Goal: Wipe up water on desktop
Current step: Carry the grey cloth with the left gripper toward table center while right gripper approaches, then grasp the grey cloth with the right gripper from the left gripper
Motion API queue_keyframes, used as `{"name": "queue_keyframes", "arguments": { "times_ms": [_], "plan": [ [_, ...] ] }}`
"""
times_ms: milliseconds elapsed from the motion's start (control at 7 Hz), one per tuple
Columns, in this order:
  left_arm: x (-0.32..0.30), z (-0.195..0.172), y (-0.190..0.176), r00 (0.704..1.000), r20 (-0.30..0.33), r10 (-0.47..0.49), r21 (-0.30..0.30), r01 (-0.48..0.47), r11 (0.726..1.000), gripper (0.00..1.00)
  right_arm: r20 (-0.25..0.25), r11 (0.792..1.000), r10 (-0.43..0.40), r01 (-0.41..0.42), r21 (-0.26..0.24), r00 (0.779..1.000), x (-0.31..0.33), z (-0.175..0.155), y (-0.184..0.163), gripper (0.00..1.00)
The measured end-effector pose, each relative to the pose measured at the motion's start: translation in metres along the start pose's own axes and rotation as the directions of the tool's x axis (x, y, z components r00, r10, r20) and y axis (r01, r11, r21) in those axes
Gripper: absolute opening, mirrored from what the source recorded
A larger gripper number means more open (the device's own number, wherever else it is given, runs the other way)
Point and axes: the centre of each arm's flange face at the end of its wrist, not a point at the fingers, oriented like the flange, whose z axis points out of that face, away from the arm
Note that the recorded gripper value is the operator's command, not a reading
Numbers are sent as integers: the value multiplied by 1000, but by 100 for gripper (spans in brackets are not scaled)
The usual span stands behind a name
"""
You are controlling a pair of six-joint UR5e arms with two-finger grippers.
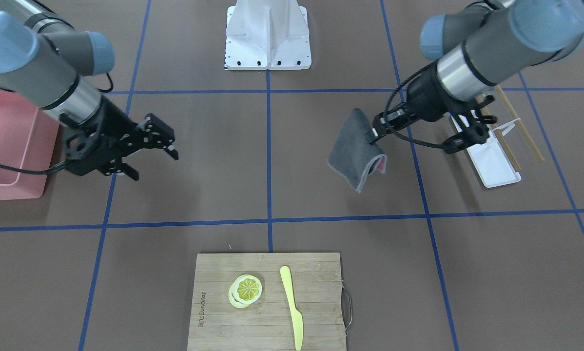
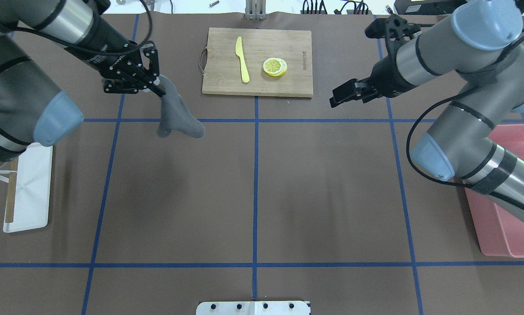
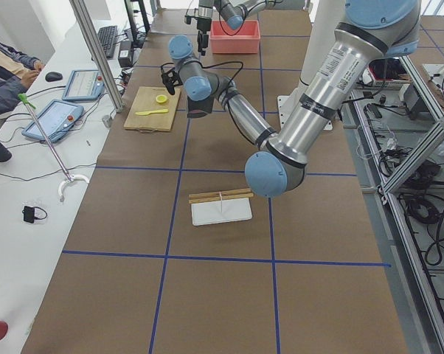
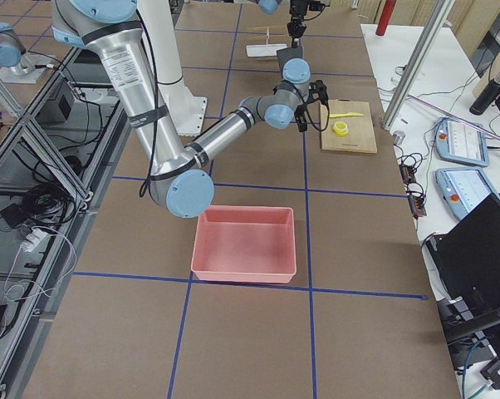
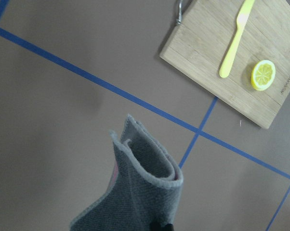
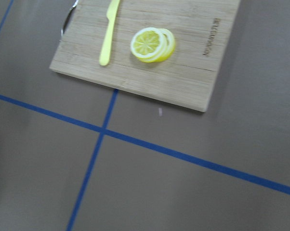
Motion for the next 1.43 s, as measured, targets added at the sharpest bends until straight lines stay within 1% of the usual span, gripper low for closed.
{"name": "queue_keyframes", "arguments": {
  "times_ms": [143, 286, 429, 571, 714, 857, 1000, 1143, 1286, 1429],
  "plan": [
    [26, 16, 12, 1000, -5, 3, 6, -3, 1000, 0, 15, 998, -7, 6, 64, 1000, -56, 12, 19, 100],
    [50, 26, 17, 1000, -8, -23, 5, 23, 1000, 0, 18, 990, -31, 28, 138, 999, -102, 24, 46, 100],
    [69, 34, 21, 998, -9, -63, -1, 63, 998, 0, 7, 976, -61, 58, 212, 998, -139, 36, 74, 100],
    [81, 39, 26, 996, -10, -91, -9, 91, 996, 0, -9, 962, -92, 91, 258, 996, -159, 44, 92, 100],
    [87, 43, 31, 994, -12, -104, -17, 104, 994, 0, -28, 948, -139, 141, 286, 990, -168, 48, 101, 100],
    [90, 46, 37, 993, -13, -119, -27, 118, 993, 0, -48, 929, -180, 186, 321, 982, -171, 51, 105, 100],
    [91, 52, 47, 990, -12, -138, -42, 137, 990, 0, -73, 909, -203, 215, 358, 977, -171, 54, 105, 100],
    [93, 57, 58, 988, -14, -155, -58, 153, 986, 0, -96, 894, -209, 230, 384, 973, -171, 56, 105, 100],
    [95, 60, 67, 985, -22, -169, -69, 167, 984, 0, -99, 886, -212, 234, 399, 972, -172, 57, 106, 100],
    [96, 62, 77, 984, -30, -177, -82, 174, 981, 0, -89, 880, -215, 232, 414, 973, -172, 62, 107, 98]
  ]
}}
